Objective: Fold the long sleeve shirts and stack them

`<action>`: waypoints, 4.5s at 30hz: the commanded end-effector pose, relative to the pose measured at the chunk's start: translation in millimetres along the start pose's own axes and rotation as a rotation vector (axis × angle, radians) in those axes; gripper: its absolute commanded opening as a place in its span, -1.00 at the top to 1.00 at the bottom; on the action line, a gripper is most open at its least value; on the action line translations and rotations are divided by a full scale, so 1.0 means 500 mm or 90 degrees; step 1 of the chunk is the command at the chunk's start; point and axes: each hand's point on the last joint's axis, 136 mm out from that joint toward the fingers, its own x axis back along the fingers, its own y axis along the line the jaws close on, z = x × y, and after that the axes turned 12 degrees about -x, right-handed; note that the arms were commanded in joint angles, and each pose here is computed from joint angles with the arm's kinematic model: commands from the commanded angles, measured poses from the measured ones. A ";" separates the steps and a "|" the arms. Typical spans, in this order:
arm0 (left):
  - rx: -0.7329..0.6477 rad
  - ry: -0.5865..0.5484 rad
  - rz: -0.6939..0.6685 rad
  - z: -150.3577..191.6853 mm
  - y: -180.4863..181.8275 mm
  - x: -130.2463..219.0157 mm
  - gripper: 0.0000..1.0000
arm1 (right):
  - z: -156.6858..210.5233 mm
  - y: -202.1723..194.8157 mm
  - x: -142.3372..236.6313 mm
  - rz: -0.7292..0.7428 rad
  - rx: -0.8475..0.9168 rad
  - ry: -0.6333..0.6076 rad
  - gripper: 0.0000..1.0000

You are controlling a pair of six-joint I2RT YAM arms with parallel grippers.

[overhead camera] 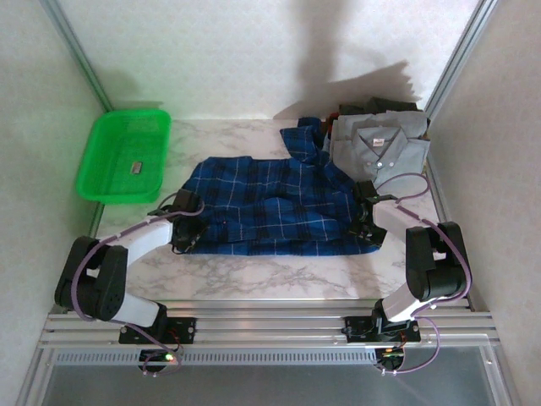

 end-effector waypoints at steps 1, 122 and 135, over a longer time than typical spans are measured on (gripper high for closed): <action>-0.001 -0.009 -0.021 -0.014 0.005 -0.010 0.29 | 0.004 -0.001 0.003 -0.004 -0.010 0.011 -0.12; -0.111 0.017 0.037 0.002 -0.044 -0.006 -0.28 | 0.141 0.099 0.037 -0.006 0.059 0.103 0.14; -0.020 -0.013 0.047 0.026 0.102 0.099 -0.45 | 0.379 -0.033 0.102 0.087 0.087 0.159 0.11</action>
